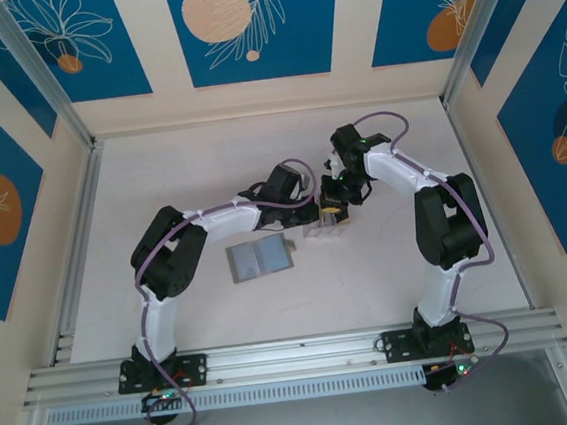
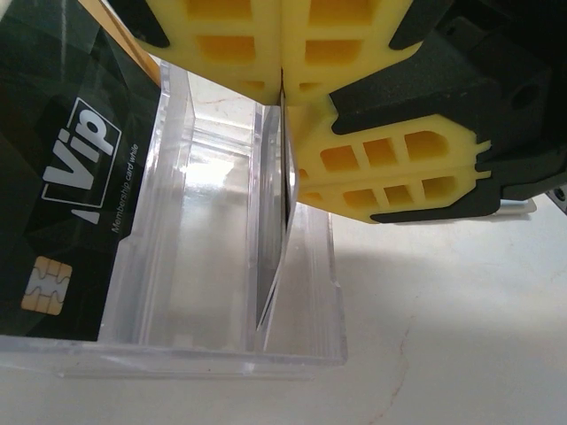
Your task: Put the credit cards into the card holder
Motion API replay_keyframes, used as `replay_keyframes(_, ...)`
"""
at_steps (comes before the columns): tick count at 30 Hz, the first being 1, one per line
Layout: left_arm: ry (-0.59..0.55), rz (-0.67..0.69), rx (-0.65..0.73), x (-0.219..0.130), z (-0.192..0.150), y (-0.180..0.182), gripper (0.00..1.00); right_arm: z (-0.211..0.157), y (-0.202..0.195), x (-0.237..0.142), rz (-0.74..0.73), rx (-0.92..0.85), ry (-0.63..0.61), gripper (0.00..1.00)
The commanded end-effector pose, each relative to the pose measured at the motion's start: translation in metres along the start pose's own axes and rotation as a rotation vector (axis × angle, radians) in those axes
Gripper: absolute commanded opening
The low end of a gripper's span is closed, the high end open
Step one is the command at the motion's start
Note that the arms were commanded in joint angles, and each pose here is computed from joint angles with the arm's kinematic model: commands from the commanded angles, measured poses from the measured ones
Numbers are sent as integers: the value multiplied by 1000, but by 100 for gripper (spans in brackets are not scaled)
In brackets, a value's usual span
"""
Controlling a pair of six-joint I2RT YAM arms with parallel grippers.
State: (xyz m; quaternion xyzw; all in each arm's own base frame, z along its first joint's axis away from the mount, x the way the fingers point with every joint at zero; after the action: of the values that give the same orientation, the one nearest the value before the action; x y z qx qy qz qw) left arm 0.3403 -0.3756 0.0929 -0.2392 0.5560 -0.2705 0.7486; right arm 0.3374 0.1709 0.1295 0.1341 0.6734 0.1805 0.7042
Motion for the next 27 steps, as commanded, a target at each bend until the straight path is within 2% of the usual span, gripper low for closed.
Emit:
replay_keyframes(1,35,90,-2,14,-10,24,4,-8,6,-10,17,-2,4,1)
replay_keyframes(12,22,97,-1,10,-9,23,3,-11,-4,-18,-57,5,-6,0)
replay_keyframes(21,19,75,4,7,-8,18,3,-9,-6,-20,-35,20,-4,0)
replay_keyframes(27,1,17,28,-3,-2,1,4,-11,-6,-18,-12,25,4,2)
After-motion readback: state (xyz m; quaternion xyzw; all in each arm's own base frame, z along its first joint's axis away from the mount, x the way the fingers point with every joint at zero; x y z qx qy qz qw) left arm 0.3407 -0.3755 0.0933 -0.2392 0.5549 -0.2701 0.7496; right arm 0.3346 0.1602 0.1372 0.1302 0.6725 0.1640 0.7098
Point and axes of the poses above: each hand's point on the last joint's axis, 136 mm out from that joint toward the fingers, its own x axis out along the fingers, its own y axis along the line the jaws close on, z = x × y, the point moved 4 cm from there along -x, back along the fingers, and after that the axes turned 6 degrees about -x, right-handed, at the moved point
